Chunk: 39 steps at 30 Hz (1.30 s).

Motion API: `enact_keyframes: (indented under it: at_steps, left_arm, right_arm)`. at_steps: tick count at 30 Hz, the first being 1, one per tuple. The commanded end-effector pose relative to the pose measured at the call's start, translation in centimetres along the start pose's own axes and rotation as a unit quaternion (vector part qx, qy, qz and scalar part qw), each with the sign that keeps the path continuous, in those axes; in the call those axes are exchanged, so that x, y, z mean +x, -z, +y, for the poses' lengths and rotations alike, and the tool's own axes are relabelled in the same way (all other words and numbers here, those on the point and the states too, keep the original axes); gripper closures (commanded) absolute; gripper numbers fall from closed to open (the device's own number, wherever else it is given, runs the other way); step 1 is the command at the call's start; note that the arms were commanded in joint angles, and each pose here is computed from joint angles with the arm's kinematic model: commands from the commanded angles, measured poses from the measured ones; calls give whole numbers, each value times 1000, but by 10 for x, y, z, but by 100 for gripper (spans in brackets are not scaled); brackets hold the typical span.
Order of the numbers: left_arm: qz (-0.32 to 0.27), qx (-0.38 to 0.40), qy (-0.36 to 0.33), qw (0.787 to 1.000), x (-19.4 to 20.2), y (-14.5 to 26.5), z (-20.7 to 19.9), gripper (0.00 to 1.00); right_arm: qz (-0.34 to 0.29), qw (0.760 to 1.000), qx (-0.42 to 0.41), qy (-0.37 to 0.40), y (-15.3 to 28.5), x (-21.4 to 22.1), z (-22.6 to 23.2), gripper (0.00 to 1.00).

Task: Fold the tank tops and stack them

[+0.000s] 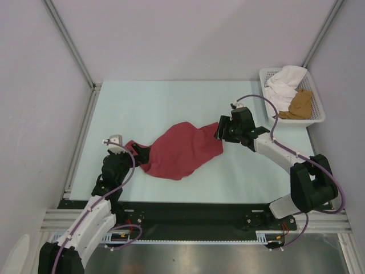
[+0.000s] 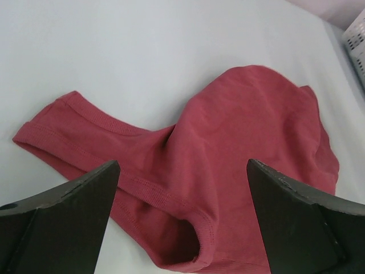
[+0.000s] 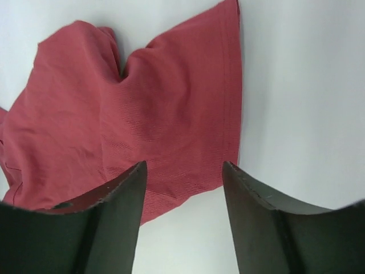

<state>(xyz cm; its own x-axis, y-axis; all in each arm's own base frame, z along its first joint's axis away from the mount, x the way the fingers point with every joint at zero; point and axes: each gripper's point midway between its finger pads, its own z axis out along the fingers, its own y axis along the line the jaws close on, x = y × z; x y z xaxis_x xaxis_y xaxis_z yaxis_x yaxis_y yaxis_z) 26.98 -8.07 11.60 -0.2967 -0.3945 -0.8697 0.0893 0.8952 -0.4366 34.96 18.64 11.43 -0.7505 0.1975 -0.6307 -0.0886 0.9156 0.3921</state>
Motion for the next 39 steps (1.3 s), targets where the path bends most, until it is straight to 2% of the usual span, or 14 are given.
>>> enact_keyframes:
  at_steps: [1, 10, 15, 20, 23, 24, 28, 32, 37, 38, 39]
  left_arm:
    - [-11, 15, 3, 1000, -20, -7, -15, 0]
    - [30, -8, 14, 999, -10, -23, -10, 0]
    - [63, -6, 11, 998, 1, -28, -11, 0]
    - [106, 1, 24, 994, 12, -33, -18, 0]
    - [145, 1, 38, 989, 28, -27, -18, 0]
    - [147, -1, 39, 988, 29, -24, -17, 0]
    - [177, -8, 42, 983, 45, -4, -12, 0]
    - [199, -8, 61, 978, 54, 10, -14, 0]
    - [202, 4, 81, 976, 57, 19, -20, 0]
    - [196, 5, 86, 977, 54, 19, -21, 0]
    - [196, 5, 87, 977, 54, 20, -21, 0]
  right_arm:
    - [-36, 999, 22, -3, -11, -13, -5, 37]
    - [-21, 995, 95, -2, -80, -49, -30, 32]
    - [-22, 993, 111, -10, -113, -73, -37, 32]
    - [0, 993, 119, -15, -145, -70, -45, 36]
    - [18, 992, 125, -15, -156, -65, -48, 47]
    - [22, 992, 126, -17, -158, -64, -50, 54]
    - [45, 995, 80, -37, -168, -62, -43, 66]
    - [39, 996, 60, -49, -172, -75, -40, 100]
    - [21, 996, 60, -58, -167, -99, -45, 100]
    - [24, 996, 64, -59, -165, -99, -46, 96]
    - [20, 996, 66, -58, -161, -105, -46, 78]
